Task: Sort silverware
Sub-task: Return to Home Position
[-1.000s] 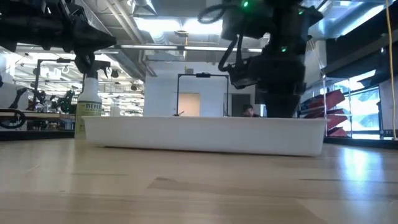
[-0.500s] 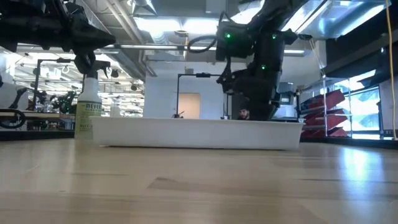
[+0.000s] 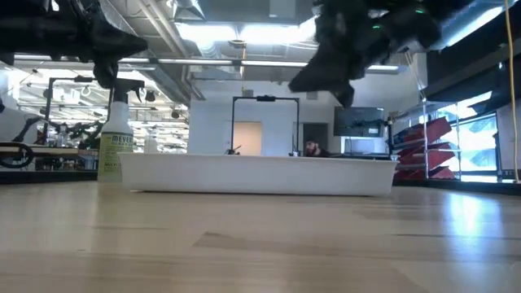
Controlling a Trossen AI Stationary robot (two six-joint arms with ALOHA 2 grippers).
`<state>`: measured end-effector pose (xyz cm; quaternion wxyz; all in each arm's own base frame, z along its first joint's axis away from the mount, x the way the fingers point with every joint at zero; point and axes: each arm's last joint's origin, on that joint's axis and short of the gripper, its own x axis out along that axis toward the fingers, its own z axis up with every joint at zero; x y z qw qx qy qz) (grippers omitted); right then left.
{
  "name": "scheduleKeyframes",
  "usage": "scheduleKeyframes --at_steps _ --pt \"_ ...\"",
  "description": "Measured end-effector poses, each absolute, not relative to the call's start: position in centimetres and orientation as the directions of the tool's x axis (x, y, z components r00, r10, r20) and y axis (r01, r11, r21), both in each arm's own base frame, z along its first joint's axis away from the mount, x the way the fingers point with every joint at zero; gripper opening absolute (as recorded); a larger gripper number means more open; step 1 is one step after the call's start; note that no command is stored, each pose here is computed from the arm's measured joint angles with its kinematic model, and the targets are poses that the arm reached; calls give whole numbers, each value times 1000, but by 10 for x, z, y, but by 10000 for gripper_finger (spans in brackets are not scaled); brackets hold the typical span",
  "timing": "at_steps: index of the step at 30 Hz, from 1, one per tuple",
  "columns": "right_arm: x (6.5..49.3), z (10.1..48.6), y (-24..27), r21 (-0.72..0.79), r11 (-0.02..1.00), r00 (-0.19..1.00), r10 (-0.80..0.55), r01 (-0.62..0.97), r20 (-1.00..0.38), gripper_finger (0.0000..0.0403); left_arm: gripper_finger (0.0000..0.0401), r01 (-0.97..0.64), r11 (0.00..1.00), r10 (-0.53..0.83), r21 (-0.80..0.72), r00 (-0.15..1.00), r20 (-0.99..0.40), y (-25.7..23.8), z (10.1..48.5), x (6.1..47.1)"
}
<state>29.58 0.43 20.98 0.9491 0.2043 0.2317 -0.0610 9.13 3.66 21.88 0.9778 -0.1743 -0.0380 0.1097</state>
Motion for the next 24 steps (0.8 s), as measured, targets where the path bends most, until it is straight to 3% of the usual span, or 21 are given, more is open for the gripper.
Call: scheduleKeyframes --at_steps 5,11,16,24 --pt "258 204 -10 380 894 946 -124 238 -301 0 0 -237 906 262 -350 965 23 33 216 85" --pt "209 194 -33 462 879 991 -69 116 -117 0 0 -341 879 373 -332 927 36 31 216 80" --pt "186 182 -43 418 908 992 66 -16 -107 0 0 -325 895 316 -304 945 -81 26 205 82" --pt "167 183 -54 406 913 995 72 -38 -69 0 0 -412 855 391 -317 911 -129 26 200 81"
